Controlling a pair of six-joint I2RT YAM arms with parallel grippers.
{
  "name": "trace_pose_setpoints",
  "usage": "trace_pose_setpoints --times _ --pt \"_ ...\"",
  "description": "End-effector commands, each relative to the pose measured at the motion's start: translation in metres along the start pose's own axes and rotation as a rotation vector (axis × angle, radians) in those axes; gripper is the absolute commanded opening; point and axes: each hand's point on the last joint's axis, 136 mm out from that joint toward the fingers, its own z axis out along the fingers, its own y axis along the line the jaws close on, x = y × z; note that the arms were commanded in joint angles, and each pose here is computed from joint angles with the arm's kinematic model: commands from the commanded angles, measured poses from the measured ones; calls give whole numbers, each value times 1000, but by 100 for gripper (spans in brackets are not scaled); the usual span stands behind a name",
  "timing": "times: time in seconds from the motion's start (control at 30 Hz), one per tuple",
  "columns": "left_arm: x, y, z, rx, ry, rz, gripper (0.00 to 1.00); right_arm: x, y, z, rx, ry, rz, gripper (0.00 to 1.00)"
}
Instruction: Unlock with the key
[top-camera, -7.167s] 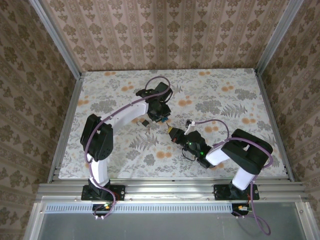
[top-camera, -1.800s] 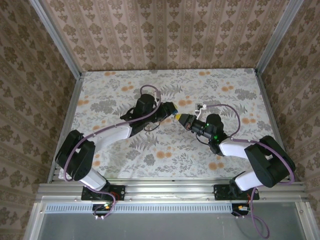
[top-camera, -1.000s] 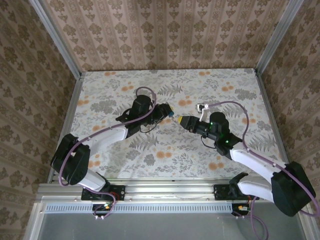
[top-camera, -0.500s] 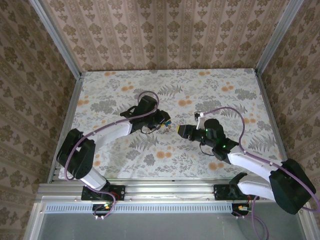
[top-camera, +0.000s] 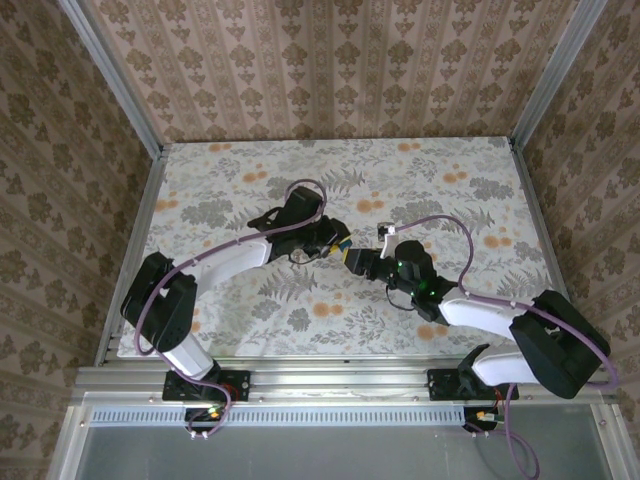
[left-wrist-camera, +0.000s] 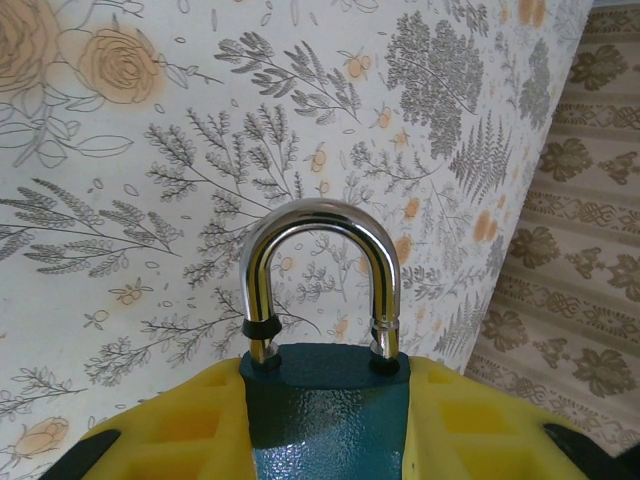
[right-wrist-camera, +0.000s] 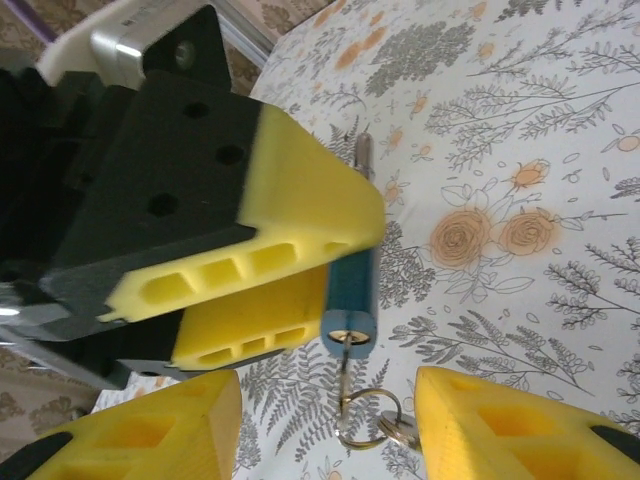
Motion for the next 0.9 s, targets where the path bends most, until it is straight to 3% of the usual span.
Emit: trace_pose_setpoints --times 0.0,0.3,0.63,0.8,0.87 --pt "3 -24 -2 61 21 -7 19 -15 1 4 9 -74 4 50" --pt "11 -33 -2 93 52 -12 20 -24 1 4 23 -111 -9 45" --pt "13 -44 -4 147 64 -25 22 -24 0 7 33 -105 -13 18" --pt "10 -43 -5 152 57 -22 29 -24 -1 4 40 -105 -22 5" --pt "6 -39 -7 157 48 -26 39 -24 -2 1 46 -101 -30 2"
